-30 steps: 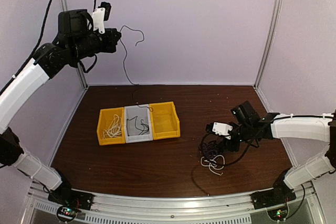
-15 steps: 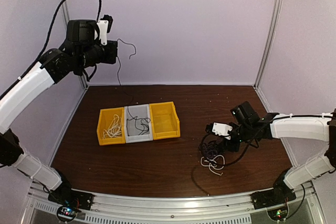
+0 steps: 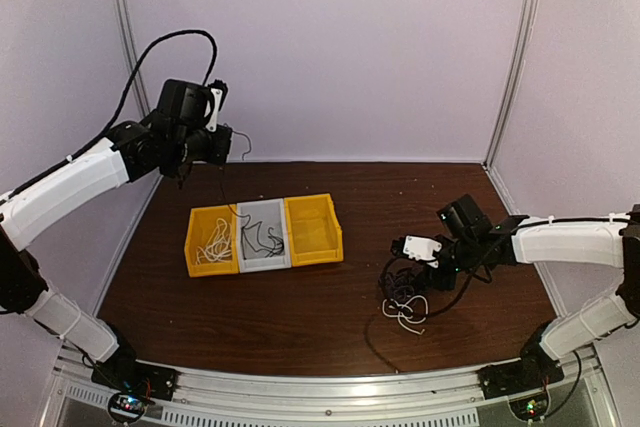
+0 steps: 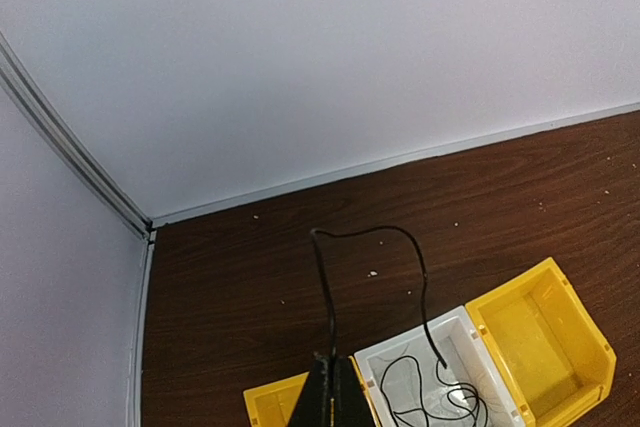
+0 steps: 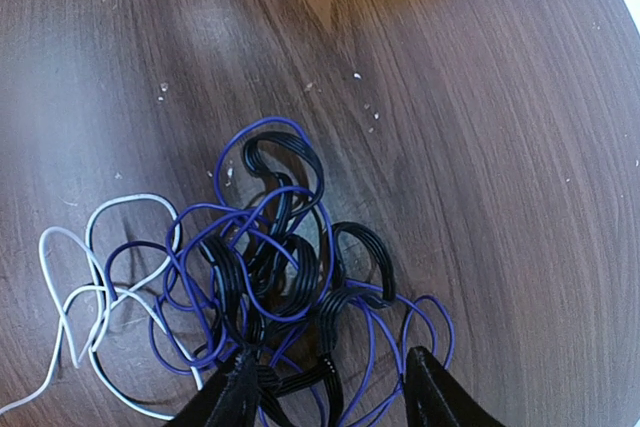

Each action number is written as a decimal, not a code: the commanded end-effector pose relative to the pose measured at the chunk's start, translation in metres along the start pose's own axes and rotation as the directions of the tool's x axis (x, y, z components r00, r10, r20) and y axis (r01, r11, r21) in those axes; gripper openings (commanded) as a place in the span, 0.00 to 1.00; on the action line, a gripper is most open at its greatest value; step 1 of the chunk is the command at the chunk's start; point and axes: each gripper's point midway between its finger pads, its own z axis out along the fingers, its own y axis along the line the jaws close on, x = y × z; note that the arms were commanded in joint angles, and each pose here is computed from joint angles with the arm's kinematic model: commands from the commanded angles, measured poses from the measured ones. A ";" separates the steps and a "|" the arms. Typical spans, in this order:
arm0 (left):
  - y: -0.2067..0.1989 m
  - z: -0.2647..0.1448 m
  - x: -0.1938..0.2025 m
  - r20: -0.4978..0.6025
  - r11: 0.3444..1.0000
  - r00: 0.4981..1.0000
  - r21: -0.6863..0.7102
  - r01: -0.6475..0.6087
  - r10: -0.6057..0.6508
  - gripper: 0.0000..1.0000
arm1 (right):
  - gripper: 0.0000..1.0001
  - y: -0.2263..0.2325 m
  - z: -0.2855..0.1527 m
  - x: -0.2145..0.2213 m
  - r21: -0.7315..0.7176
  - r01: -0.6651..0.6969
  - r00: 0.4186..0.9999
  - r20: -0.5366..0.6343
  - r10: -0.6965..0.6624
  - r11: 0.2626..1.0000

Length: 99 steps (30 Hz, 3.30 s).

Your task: Untangle the cables

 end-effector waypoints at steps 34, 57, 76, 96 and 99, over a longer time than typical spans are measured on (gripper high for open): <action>-0.083 0.068 0.162 -0.470 0.954 0.870 0.164 0.253 -0.150 0.00 | 0.51 0.005 0.009 0.015 -0.018 0.016 0.998 -0.067 -0.017 1.000; -0.034 0.061 0.129 -0.440 0.990 0.891 0.025 0.136 -0.111 0.00 | 0.51 0.008 0.016 0.022 -0.040 0.018 0.995 -0.102 -0.022 0.999; -0.047 0.059 0.152 -0.558 0.992 0.830 0.102 0.074 -0.004 0.00 | 0.51 0.010 0.016 0.023 -0.042 0.018 0.994 -0.109 -0.022 0.999; -0.092 0.120 0.170 -0.578 0.978 0.814 0.195 0.073 0.055 0.00 | 0.51 0.011 0.020 0.028 -0.046 0.019 0.991 -0.128 -0.025 0.999; -0.092 0.118 0.179 -0.593 0.978 0.803 0.198 0.070 0.063 0.00 | 0.51 0.011 0.021 0.029 -0.051 0.019 0.991 -0.133 -0.026 0.999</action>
